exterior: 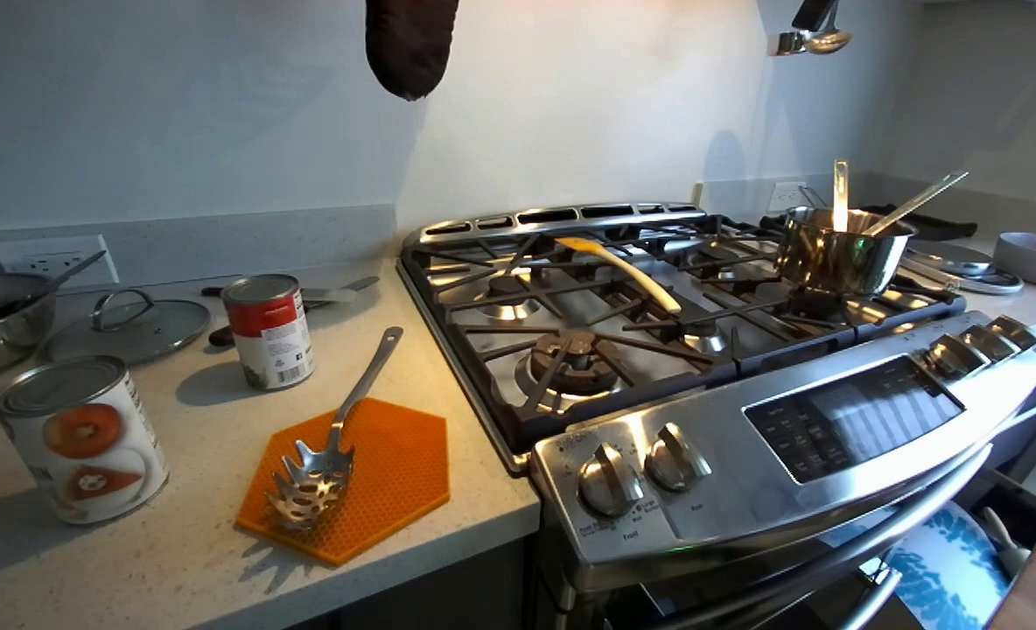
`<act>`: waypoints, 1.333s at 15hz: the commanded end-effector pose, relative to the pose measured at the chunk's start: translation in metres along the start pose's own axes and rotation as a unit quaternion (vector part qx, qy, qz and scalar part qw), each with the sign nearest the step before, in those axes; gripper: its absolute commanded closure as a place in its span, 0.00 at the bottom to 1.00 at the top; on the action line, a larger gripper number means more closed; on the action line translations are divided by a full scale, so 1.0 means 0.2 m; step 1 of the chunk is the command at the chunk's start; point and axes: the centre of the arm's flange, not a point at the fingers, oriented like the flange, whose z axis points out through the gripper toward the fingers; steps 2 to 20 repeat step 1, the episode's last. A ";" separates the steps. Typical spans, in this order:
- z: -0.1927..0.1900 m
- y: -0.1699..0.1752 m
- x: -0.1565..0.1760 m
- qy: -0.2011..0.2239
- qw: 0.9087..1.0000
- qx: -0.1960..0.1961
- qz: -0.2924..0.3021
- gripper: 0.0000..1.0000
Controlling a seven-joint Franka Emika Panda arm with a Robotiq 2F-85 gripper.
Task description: Put the metal object on the yellow mat
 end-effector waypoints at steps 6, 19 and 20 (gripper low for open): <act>0.01 0.00 0.00 -0.002 1.000 -0.001 -0.001 0.00; 0.01 0.00 0.00 -0.002 1.000 -0.001 -0.001 0.00; 0.01 0.00 0.00 -0.002 1.000 -0.001 -0.001 0.00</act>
